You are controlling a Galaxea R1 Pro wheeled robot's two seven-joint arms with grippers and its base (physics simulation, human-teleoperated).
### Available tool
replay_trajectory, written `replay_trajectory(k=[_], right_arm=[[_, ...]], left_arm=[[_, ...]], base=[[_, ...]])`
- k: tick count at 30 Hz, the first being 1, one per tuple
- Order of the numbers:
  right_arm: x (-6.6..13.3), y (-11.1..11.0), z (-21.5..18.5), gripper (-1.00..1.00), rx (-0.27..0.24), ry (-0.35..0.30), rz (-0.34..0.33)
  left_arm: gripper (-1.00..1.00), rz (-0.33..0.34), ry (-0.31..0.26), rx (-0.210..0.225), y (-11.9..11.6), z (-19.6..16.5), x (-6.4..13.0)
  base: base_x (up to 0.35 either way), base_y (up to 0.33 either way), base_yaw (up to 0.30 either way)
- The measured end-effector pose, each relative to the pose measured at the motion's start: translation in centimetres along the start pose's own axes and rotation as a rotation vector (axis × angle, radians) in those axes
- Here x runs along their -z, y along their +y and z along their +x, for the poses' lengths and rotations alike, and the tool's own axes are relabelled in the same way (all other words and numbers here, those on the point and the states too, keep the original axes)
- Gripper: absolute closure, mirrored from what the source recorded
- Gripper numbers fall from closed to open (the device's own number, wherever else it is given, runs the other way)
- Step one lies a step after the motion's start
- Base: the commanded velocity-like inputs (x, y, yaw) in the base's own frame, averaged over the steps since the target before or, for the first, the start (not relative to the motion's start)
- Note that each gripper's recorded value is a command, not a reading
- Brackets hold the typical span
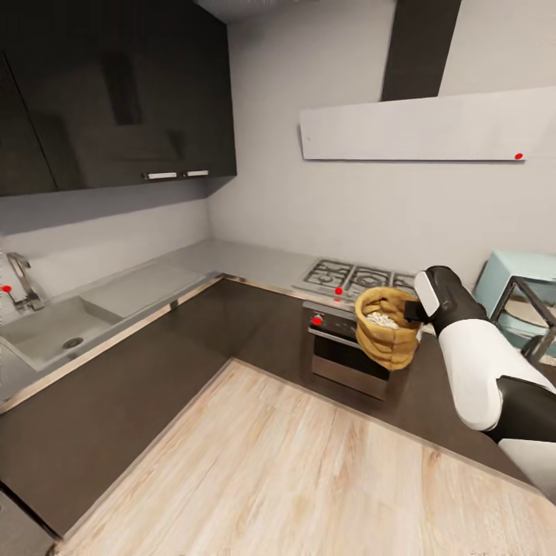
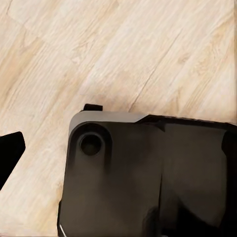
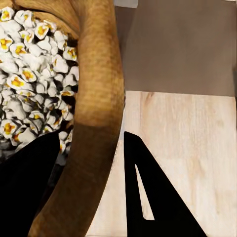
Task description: In the kitchen, take the popcorn bag from the countertop, put it into the microwave, and heat it until the popcorn is cooked so the cooked popcorn ends up inside the bag.
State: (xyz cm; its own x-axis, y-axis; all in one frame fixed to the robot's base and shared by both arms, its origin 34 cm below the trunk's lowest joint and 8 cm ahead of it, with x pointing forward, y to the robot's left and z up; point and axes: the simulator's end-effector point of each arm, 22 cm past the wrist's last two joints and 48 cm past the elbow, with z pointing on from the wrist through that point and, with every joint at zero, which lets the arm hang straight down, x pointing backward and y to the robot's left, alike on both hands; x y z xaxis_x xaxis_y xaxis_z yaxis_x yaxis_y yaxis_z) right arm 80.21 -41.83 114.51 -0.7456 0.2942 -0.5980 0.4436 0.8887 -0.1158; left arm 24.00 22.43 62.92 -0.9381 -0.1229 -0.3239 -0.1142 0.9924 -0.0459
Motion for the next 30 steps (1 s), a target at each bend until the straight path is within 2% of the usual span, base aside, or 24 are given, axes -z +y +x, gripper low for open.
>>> replay_trajectory(k=[3, 11, 16, 24, 30], right_arm=[[0.0, 0.7, 0.0, 1.0, 0.004, 0.0, -0.029], [0.0, 1.1, 0.2, 1.0, 0.012, 0.002, -0.032], [-0.1, 1.1, 0.3, 1.0, 0.013, 0.004, -0.029], [-0.2, 1.1, 0.6, 1.0, 0.017, 0.009, -0.028], [-0.7, 1.3, 1.4, 1.0, 0.026, 0.021, -0.025]], left_arm=[[-1.0, -0.001, 0.0, 0.001, 0.1, 0.0, 0.0], [-1.0, -0.002, 0.0, 0.004, 0.1, 0.0, 0.0], [-1.0, -0.002, 0.0, 0.004, 0.1, 0.0, 0.0], [-1.0, -0.002, -0.001, 0.003, 0.1, 0.0, 0.0], [-1.0, -0.001, 0.0, 0.0, 0.1, 0.0, 0.0]], base=[[-0.287, -0.142, 0.0], [-0.063, -0.016, 0.0], [-0.282, -0.091, -0.008], [-0.326, -0.111, -0.235], [-0.169, -0.036, -0.038]])
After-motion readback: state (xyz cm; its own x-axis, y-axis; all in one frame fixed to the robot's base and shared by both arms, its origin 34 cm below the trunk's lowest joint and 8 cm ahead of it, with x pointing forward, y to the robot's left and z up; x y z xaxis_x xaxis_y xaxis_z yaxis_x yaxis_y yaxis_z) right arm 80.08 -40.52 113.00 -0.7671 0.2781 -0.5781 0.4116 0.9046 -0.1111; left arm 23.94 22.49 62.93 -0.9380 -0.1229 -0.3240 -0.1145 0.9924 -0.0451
